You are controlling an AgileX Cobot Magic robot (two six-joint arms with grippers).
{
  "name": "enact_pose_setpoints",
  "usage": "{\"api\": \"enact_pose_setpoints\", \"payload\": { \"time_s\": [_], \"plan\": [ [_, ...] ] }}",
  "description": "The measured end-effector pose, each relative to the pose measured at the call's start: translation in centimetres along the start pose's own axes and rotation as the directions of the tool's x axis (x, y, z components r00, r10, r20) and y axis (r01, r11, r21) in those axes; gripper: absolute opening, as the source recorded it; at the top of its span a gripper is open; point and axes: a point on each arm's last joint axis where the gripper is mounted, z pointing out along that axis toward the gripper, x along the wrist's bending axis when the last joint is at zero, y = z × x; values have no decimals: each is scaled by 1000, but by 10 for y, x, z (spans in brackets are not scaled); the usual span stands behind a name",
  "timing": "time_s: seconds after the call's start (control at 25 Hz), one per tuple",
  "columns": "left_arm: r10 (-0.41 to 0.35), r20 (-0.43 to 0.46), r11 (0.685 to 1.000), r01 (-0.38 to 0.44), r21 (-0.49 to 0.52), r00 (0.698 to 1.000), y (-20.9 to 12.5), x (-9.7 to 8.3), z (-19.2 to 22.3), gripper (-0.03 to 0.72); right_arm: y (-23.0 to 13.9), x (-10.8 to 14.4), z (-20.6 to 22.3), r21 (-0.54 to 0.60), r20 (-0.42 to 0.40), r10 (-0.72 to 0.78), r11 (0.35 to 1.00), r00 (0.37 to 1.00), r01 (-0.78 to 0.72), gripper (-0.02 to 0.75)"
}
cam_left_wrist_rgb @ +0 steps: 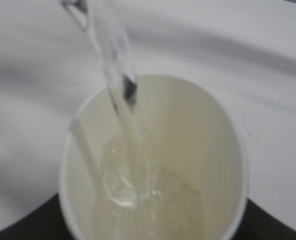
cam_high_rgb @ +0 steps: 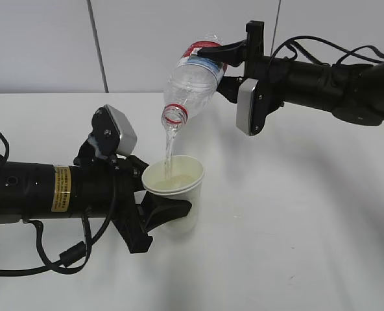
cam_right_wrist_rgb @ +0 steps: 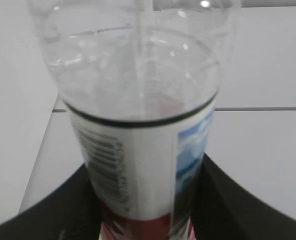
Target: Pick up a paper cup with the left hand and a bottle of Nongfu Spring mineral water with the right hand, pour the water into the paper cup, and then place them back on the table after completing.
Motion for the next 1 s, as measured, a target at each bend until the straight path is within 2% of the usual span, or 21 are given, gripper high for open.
{"api": "enact_pose_setpoints", "payload": {
  "time_s": [0.84,1.0],
  "plan": [
    [5,1,1000,-5,3,1000,0,0,0,386,0,-4,0,-2,11,-5,1000,1000,5,346],
    [48,-21,999,-49,-16,999,6,0,-4,386,0,-3,0,0,7,6,1000,1000,-6,346]
  ]
}}
